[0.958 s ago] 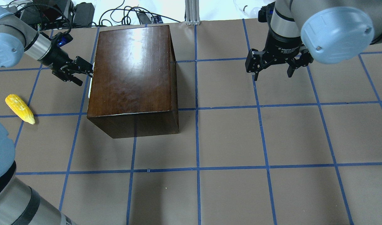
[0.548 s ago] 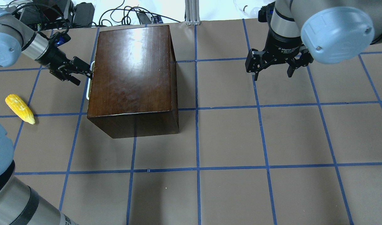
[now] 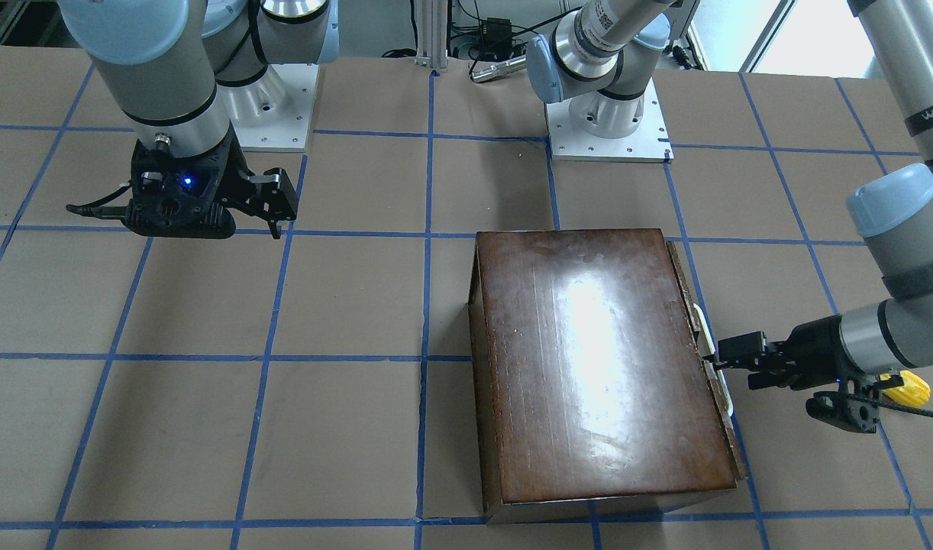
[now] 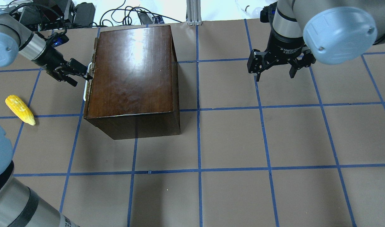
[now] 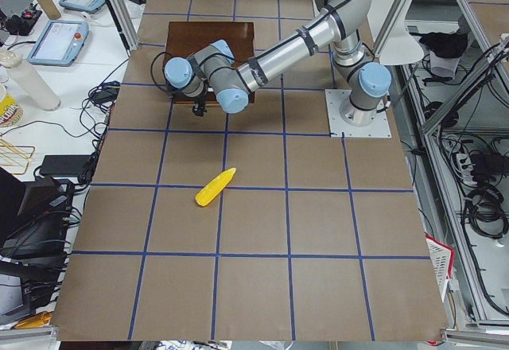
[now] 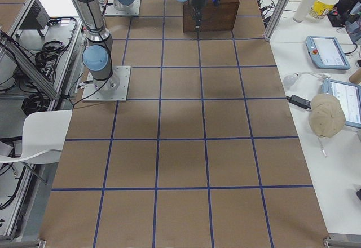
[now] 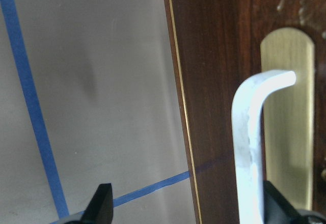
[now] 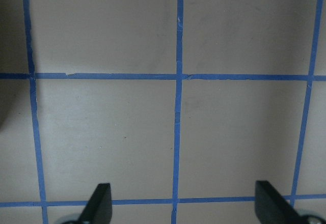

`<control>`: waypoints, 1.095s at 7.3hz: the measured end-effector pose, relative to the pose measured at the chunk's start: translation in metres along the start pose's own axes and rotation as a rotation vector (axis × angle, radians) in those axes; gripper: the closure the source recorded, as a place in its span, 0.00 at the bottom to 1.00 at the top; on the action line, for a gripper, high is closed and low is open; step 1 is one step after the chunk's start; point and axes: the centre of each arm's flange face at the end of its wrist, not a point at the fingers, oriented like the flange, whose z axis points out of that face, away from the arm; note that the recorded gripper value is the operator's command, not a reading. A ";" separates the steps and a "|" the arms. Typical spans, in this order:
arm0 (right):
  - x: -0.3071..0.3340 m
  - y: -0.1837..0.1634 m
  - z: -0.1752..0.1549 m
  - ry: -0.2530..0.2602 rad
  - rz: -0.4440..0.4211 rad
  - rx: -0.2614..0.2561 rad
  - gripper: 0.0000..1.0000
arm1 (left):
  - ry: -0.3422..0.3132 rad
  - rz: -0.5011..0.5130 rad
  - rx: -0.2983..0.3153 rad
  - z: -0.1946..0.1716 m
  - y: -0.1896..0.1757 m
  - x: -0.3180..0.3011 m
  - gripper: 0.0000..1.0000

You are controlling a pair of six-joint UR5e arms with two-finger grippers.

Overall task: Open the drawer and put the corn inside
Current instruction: 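Pull the drawer outward from the cabinet with the left gripper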

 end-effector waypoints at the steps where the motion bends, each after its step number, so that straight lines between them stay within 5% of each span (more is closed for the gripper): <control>1: 0.000 0.000 0.000 0.000 0.000 0.000 0.00 | -0.008 0.010 -0.003 -0.001 0.000 -0.001 0.00; 8: 0.000 0.000 0.000 0.000 0.000 -0.001 0.00 | -0.044 0.057 -0.010 -0.011 -0.008 -0.012 0.00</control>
